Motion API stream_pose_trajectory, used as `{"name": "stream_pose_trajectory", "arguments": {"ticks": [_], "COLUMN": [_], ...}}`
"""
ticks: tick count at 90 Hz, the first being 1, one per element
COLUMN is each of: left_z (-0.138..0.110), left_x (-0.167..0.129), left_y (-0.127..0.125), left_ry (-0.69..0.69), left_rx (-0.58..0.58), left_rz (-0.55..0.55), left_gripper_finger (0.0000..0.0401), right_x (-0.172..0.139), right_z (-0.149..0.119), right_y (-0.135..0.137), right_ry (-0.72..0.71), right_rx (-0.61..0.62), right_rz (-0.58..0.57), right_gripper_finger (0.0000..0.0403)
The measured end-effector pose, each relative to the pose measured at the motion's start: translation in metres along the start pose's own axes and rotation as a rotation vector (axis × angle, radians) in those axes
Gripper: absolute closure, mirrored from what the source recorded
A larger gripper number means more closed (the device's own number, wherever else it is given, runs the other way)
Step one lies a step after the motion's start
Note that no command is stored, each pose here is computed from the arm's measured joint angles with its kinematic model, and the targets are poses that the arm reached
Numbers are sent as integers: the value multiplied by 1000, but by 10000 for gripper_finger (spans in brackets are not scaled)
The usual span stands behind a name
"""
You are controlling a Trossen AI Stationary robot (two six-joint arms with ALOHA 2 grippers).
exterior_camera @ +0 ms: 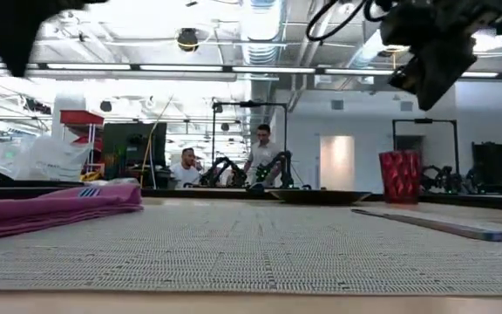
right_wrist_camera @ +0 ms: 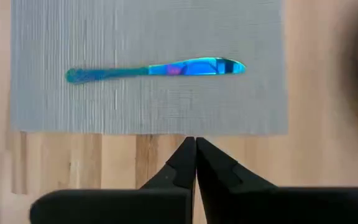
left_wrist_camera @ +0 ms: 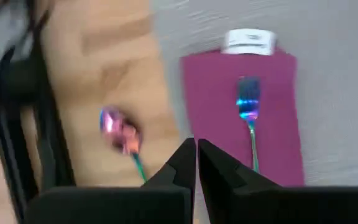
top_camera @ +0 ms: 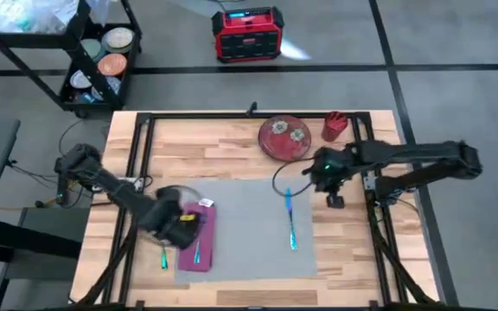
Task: Set table place
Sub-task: Put the blue spoon on the gray placemat to the right of the blue table knife
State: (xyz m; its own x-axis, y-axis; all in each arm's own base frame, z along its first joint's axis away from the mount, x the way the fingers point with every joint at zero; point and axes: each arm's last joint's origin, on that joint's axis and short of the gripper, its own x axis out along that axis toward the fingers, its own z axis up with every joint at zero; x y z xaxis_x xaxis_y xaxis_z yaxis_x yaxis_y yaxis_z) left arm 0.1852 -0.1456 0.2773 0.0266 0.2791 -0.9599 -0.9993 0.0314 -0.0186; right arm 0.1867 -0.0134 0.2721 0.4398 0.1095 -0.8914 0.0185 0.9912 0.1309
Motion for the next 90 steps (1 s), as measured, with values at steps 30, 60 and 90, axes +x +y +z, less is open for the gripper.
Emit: {"name": "stream_pose_trajectory", "arguments": {"ticks": [30, 60, 90], "left_z": [-57, -55, -62], "left_x": [67, 71, 79], "left_y": [-13, -7, 10], "left_ry": [206, 161, 225], "left_rx": [-2, 3, 27], "left_rz": [82, 221, 122], "left_gripper_finger": [348, 339, 331], "right_x": [-26, -24, -23], "right_z": [-15, -16, -16], "right_y": [-3, 0, 0], "right_ry": [-76, -49, -40], "right_rx": [141, 162, 184], "right_rz": [-15, 7, 14], "right_gripper_finger": [403, 403, 403]}}
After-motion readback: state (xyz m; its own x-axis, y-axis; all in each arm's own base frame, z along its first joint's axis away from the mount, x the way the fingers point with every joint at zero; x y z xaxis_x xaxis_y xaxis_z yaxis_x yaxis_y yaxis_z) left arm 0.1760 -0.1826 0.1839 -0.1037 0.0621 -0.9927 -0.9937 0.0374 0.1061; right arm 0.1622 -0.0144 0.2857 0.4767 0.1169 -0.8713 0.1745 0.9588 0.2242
